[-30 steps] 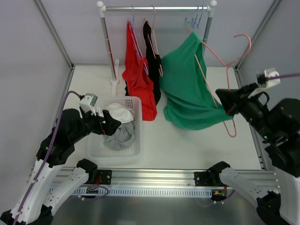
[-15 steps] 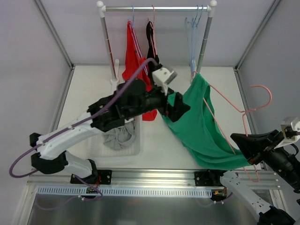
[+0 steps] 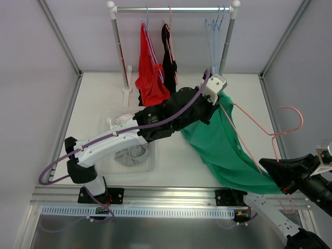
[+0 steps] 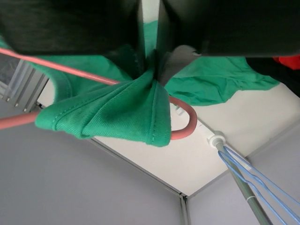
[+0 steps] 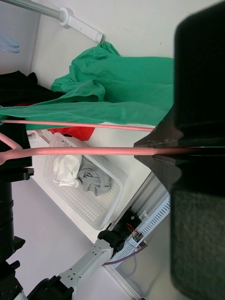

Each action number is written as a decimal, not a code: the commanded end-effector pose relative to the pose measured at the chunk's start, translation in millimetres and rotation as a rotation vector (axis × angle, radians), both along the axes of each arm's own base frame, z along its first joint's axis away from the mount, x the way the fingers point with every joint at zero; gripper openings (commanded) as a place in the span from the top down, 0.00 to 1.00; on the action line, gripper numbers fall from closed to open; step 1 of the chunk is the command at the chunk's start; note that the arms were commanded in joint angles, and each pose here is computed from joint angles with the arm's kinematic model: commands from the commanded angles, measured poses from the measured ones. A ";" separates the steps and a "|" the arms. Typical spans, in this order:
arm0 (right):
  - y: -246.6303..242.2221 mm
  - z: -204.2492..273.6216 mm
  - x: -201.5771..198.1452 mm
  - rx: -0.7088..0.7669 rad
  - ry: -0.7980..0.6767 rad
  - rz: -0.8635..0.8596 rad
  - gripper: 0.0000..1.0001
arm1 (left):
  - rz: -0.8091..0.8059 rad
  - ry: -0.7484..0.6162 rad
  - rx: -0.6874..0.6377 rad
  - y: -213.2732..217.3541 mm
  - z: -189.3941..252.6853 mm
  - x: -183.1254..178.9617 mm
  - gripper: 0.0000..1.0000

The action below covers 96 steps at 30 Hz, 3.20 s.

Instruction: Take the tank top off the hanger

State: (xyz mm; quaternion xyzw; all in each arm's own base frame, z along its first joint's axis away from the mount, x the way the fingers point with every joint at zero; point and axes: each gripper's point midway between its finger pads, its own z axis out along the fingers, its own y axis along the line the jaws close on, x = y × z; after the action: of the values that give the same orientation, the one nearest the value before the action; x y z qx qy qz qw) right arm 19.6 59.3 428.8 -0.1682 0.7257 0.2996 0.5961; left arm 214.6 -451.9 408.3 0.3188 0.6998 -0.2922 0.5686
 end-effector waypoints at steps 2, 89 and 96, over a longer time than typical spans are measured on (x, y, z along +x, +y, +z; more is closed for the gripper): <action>5.5 0.4 8.8 -0.016 -0.013 0.014 1.00 | 0.098 -0.070 -0.109 25.5 48.0 5.7 1.00; 123.8 24.9 469.6 -0.120 0.030 -0.516 1.00 | 0.240 0.404 0.364 281.7 -221.7 -111.2 0.01; 128.0 5.3 502.3 -0.106 0.033 -0.479 1.00 | 0.249 0.393 0.329 285.7 -217.9 -111.2 0.01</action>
State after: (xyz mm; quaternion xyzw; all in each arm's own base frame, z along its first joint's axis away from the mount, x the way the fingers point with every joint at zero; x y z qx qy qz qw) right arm 514.7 177.3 391.1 -0.0157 0.8136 0.0787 0.5759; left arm 104.7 -170.5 197.4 0.2539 0.8640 -0.1710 0.3997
